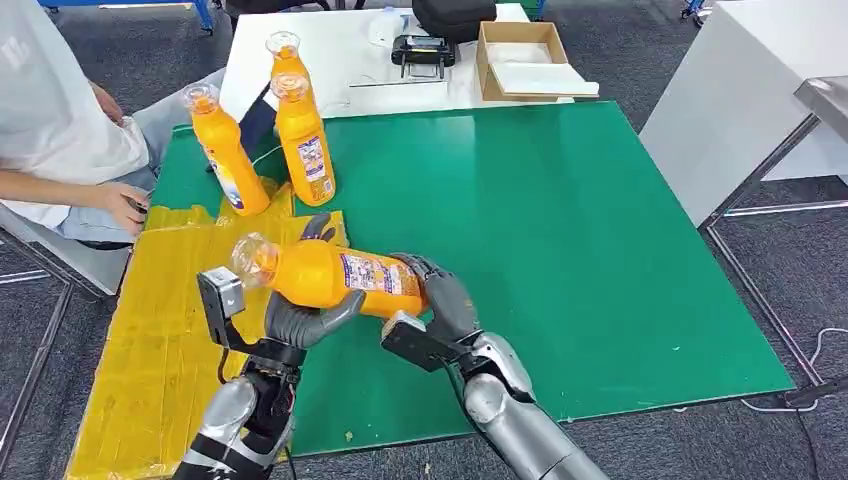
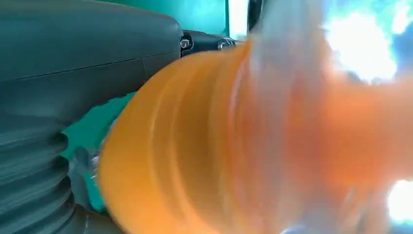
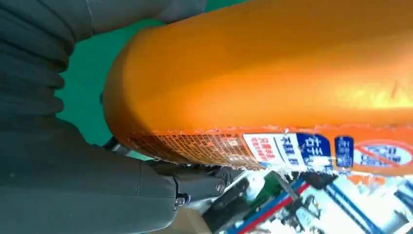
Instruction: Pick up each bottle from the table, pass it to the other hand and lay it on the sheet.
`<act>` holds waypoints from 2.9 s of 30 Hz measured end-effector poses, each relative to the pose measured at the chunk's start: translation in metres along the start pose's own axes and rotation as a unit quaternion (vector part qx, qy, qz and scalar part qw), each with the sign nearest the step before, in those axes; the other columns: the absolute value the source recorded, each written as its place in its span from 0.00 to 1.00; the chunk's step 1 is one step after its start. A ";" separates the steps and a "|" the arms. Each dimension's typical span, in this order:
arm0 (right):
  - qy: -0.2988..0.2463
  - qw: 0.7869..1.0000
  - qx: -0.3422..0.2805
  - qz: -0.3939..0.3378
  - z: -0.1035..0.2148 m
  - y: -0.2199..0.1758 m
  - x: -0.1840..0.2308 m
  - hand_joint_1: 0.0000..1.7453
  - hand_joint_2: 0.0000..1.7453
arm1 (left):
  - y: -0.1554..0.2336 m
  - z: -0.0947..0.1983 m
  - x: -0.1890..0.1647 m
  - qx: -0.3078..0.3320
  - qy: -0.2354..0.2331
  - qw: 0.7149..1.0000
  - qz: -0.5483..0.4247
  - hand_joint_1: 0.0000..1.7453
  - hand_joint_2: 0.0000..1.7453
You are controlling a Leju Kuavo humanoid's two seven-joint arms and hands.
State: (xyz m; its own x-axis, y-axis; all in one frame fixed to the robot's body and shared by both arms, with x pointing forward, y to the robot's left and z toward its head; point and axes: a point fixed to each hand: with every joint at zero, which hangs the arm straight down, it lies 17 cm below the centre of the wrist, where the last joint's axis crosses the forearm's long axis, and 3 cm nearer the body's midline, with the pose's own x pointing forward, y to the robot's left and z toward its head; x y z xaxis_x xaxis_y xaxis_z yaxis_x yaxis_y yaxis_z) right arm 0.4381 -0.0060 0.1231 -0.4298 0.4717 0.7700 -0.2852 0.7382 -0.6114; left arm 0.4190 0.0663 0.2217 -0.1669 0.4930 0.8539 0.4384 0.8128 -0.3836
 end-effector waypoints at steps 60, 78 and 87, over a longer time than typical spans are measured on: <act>-0.063 0.932 -0.144 -0.327 0.060 -0.098 0.044 0.00 1.00 | 0.051 0.010 0.033 0.058 -0.104 0.717 -0.686 1.00 1.00; -0.122 0.939 -0.212 -0.243 0.081 -0.152 0.079 0.00 1.00 | 0.170 0.012 -0.050 0.014 0.149 0.480 -0.864 1.00 1.00; -0.129 0.943 -0.226 -0.208 0.083 -0.159 0.088 0.00 1.00 | 0.235 0.020 -0.071 0.038 0.255 0.454 -0.853 1.00 1.00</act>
State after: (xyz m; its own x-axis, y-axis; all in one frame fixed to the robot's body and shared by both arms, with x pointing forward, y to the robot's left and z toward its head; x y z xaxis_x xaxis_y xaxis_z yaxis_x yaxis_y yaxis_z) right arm 0.3747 -0.1222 0.2730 -0.5714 0.0052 0.8206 -0.1068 0.9910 -0.0807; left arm 0.5163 0.2285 0.0640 0.0288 -0.9940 -0.1051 0.0214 -0.1045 0.9943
